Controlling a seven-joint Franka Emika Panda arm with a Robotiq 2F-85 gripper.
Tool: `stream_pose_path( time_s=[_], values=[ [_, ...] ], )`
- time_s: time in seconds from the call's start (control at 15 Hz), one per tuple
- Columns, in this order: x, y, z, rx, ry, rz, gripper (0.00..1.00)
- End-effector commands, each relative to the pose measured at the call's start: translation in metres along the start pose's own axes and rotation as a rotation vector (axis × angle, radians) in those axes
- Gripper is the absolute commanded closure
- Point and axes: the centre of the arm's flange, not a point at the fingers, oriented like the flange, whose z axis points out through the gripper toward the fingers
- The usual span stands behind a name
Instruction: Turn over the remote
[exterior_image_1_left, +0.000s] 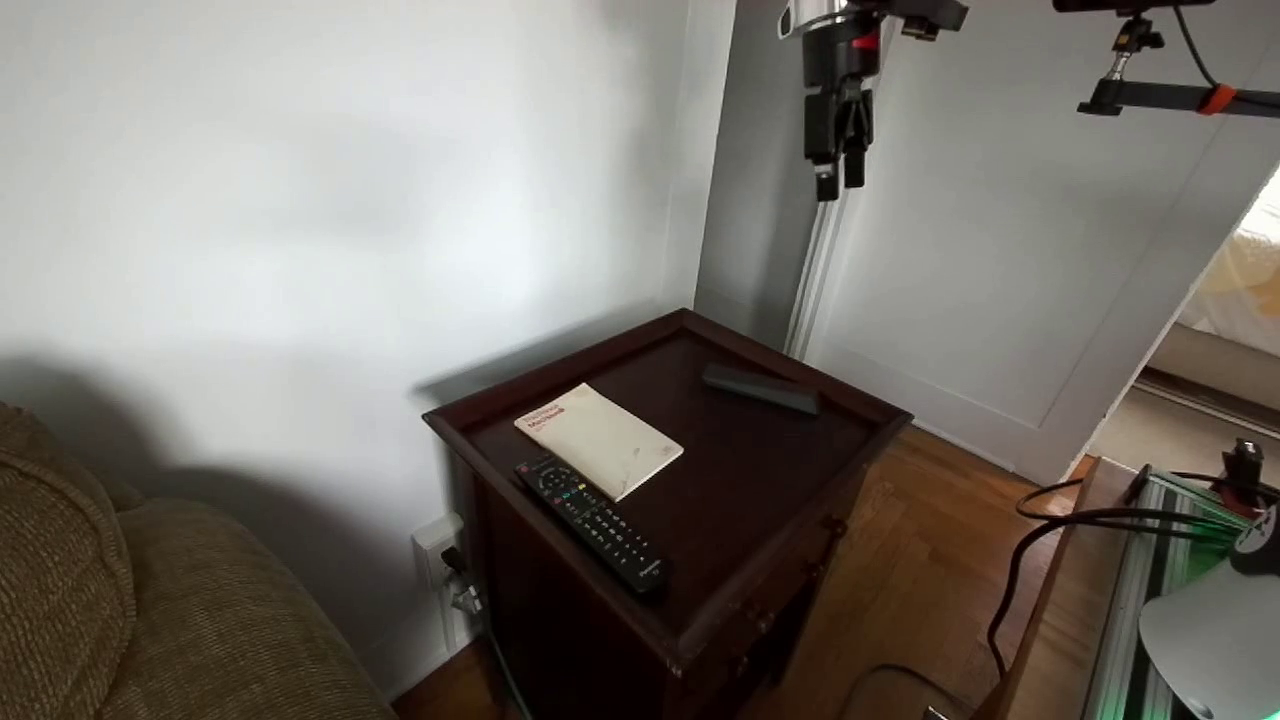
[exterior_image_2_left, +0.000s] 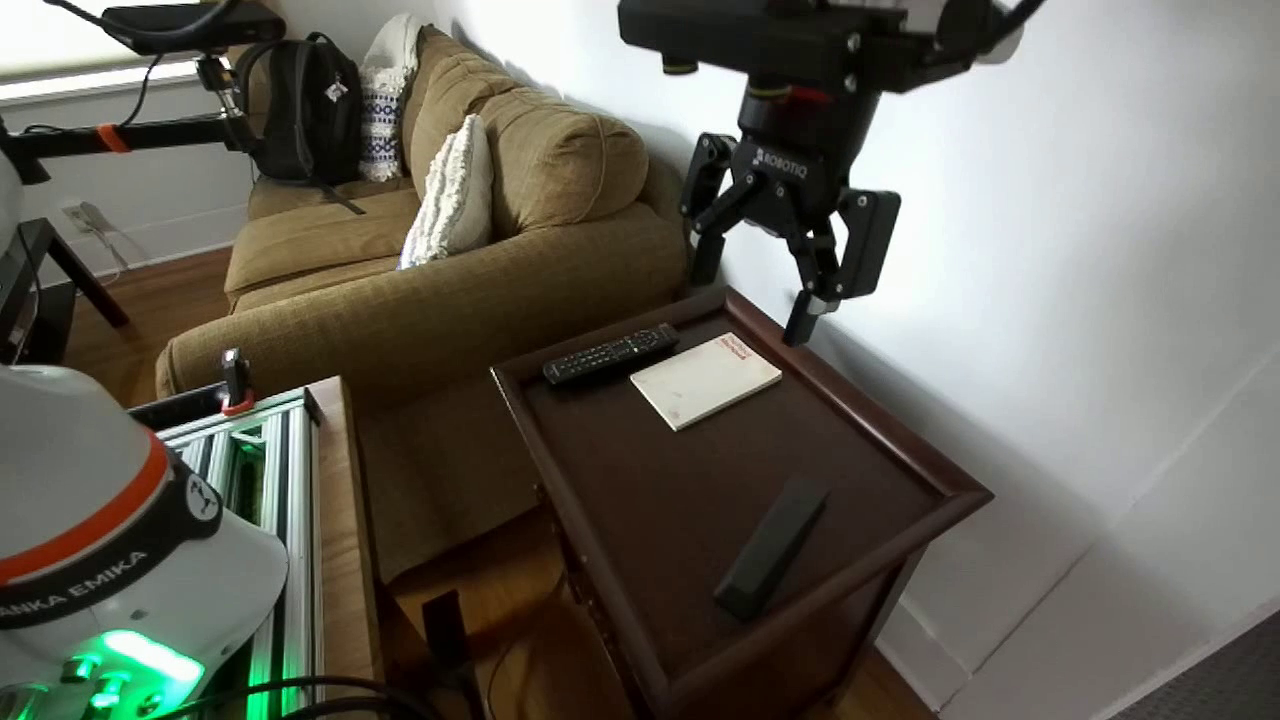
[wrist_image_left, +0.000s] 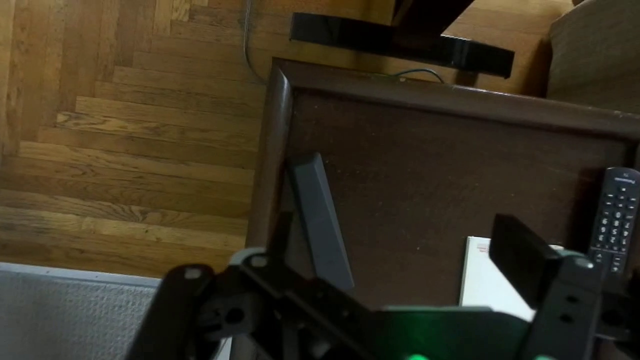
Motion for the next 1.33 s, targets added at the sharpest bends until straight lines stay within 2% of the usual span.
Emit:
stream_pose_path(
  time_s=[0.0,0.13,0.2,0.53,0.67,1.27],
  values=[
    [0.052,0.003,0.032,-0.039,-0.012,0.020,0.00],
    [0.062,-0.005,0.041,-0.029,-0.015,-0.014,0.00],
    [0.042,-0.005,0.035,-0.022,-0.009,-0.007,0.00],
    [0.057,-0.008,0.042,-0.026,-0.014,-0.020,0.00],
    [0.074,0.007,0.063,0.004,-0.035,-0.038,0.00],
    [0.149,-0.005,0.156,0.007,-0.054,-0.247,0.00]
  ],
)
